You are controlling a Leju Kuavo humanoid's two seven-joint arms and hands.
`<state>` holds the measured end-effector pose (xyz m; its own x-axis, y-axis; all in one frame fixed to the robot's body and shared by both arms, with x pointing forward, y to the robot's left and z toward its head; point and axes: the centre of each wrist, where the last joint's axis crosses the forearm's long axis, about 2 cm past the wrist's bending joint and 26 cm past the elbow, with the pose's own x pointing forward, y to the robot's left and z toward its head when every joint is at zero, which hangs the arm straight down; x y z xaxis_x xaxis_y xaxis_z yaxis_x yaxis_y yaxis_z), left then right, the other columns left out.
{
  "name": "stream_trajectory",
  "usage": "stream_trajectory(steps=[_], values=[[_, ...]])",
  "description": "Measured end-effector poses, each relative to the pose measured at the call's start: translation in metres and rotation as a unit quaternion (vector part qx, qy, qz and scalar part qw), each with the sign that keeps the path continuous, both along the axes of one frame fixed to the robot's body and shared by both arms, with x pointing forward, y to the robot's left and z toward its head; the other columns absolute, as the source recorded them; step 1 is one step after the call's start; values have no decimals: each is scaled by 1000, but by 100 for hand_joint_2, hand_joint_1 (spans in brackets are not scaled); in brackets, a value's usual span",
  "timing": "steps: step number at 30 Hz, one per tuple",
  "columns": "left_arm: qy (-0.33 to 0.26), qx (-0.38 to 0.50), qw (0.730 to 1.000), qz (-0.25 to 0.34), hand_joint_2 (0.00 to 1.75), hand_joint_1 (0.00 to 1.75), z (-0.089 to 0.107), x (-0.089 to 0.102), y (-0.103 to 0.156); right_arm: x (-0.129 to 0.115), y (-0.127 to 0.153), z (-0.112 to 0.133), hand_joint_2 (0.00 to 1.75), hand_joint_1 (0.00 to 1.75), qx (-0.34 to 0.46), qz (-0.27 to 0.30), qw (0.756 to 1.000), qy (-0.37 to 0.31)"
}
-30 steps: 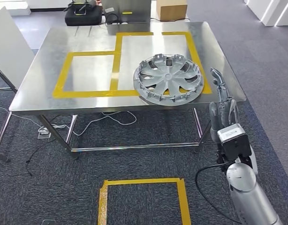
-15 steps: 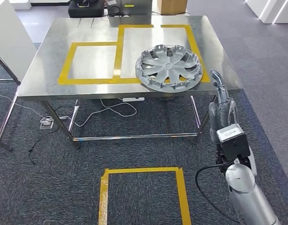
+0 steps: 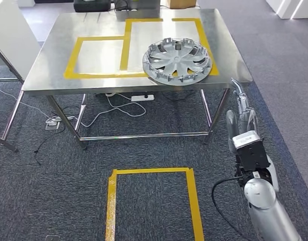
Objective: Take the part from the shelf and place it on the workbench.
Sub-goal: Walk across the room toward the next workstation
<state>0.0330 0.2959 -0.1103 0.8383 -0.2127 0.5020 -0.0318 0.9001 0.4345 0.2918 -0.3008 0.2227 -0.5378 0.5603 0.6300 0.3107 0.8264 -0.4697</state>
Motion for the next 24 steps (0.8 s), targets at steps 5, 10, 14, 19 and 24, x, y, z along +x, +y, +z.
stream_trajectory(steps=[5, 10, 14, 19, 24], values=[[-4, -9, 1000, -1, 0, 0, 0, -3, 0, -2, -2, -3, 0, 0, 1, -13, 1000, 10], [-4, -8, 1000, -1, 0, 0, 0, -4, 1, -4, -4, -6, 0, 0, 3, -21, 1000, 17], [-4, -7, 1000, -1, 0, 0, 0, -3, 2, -4, -4, -7, 0, 0, 2, -23, 999, 23], [-4, -10, 1000, -2, 0, 0, 0, -2, 1, -3, -5, -7, 0, 0, -8, -23, 999, 27], [-3, -12, 1000, -7, 0, 0, 0, -3, 1, -4, -5, -10, 0, 0, -12, -22, 999, 30]])
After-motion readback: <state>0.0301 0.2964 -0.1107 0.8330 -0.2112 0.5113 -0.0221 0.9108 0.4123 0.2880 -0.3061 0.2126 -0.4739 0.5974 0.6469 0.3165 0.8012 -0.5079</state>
